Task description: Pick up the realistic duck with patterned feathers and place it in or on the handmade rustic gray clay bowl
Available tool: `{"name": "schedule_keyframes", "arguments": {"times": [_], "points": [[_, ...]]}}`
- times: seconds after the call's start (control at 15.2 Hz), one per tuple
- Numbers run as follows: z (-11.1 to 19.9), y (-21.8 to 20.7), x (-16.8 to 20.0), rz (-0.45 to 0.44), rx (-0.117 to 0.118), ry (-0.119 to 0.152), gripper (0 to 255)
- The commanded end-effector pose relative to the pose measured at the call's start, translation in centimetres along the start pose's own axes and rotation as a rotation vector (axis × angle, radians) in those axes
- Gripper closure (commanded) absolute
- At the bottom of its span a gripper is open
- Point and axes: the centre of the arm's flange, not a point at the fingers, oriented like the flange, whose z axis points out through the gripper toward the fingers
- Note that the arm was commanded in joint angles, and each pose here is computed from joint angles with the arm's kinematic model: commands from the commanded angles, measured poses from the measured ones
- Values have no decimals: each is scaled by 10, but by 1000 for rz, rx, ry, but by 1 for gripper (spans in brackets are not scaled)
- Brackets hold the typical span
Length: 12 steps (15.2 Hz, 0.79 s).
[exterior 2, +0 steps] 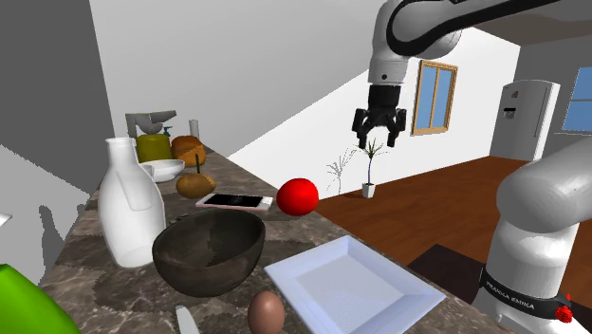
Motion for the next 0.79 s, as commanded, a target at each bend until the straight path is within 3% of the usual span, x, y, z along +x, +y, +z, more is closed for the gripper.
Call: {"name": "schedule_keyframes", "arguments": {"times": [0.0, 0.73], "points": [[7, -22, -12, 58, 19, -6, 0], [42, -146, -29, 345, 117, -39, 0]]}}
